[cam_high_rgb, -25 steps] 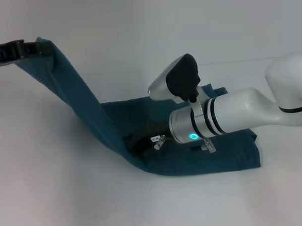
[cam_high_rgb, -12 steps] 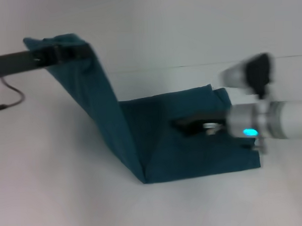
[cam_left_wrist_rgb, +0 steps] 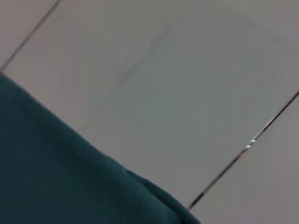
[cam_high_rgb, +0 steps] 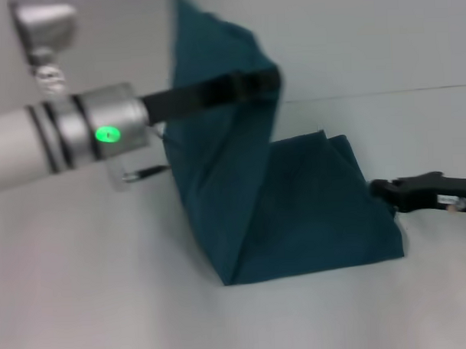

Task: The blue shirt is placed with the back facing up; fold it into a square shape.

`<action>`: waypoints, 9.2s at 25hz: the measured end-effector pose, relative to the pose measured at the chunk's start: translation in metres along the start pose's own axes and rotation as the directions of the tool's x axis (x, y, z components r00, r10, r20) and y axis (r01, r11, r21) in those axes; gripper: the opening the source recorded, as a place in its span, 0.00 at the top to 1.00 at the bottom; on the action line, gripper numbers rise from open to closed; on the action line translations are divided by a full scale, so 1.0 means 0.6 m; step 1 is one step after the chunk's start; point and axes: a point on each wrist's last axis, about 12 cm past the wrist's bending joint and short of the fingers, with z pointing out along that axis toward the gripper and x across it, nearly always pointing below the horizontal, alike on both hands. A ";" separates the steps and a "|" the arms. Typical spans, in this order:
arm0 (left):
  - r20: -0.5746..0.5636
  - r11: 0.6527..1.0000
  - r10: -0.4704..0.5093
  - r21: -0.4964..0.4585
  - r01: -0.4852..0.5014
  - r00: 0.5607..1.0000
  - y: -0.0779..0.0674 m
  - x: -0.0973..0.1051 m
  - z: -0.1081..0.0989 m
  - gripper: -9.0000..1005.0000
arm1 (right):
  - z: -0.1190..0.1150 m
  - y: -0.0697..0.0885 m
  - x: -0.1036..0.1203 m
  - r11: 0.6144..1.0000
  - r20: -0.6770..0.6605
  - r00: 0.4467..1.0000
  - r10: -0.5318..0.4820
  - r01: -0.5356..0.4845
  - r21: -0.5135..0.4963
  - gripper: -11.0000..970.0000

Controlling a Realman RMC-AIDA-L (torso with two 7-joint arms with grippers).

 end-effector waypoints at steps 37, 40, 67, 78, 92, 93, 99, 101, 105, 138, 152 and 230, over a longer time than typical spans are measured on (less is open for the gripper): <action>-0.015 0.990 -0.111 0.084 0.112 0.994 -0.053 0.184 0.132 0.36 | -0.113 -0.095 -0.004 0.978 -0.014 0.994 0.105 -0.101 0.181 0.88; 0.002 0.994 -0.079 0.080 0.079 0.997 -0.039 0.184 0.112 0.22 | -0.123 -0.098 -0.005 0.974 0.004 0.989 0.147 -0.145 0.172 0.88; -0.066 0.909 0.415 -0.011 -0.417 0.907 0.054 0.138 -0.101 0.06 | -0.044 -0.073 -0.037 0.748 -0.025 0.748 0.663 -0.661 0.062 0.31; -0.069 0.904 0.425 -0.023 -0.427 0.903 0.057 0.143 -0.108 0.05 | 0.002 -0.060 -0.042 0.754 -0.032 0.756 0.654 -0.647 0.111 0.32; -0.079 0.902 0.429 -0.024 -0.432 0.900 0.058 0.145 -0.111 0.05 | 0.030 -0.050 -0.047 0.755 -0.002 0.761 0.648 -0.643 0.127 0.34; -0.079 0.901 0.429 -0.025 -0.432 0.900 0.059 0.145 -0.111 0.05 | 0.033 -0.049 -0.047 0.754 -0.001 0.760 0.650 -0.644 0.129 0.34; -0.083 0.901 0.430 -0.029 -0.433 0.899 0.060 0.145 -0.113 0.05 | 0.042 -0.043 -0.046 0.750 -0.004 0.756 0.654 -0.649 0.130 0.42; -0.084 0.900 0.431 -0.030 -0.434 0.899 0.060 0.145 -0.114 0.05 | 0.044 -0.043 -0.045 0.749 0.001 0.756 0.655 -0.649 0.134 0.48; -0.085 0.900 0.432 -0.030 -0.435 0.898 0.060 0.145 -0.114 0.06 | 0.051 -0.039 -0.042 0.756 0.011 0.763 0.646 -0.641 0.135 0.52; -0.073 0.917 0.394 -0.031 -0.397 0.916 0.059 0.150 -0.109 0.05 | 0.062 -0.020 -0.114 0.939 0.133 0.939 0.317 -0.330 0.093 0.95; -0.073 0.923 0.377 -0.045 -0.381 0.923 0.060 0.153 -0.105 0.05 | 0.039 -0.043 -0.075 0.918 0.204 0.925 0.320 -0.356 0.176 0.84; -0.067 0.931 0.276 -0.228 -0.284 0.959 0.084 0.147 -0.069 0.05 | -0.023 -0.051 -0.037 0.863 -0.019 0.863 0.504 -0.503 0.044 0.66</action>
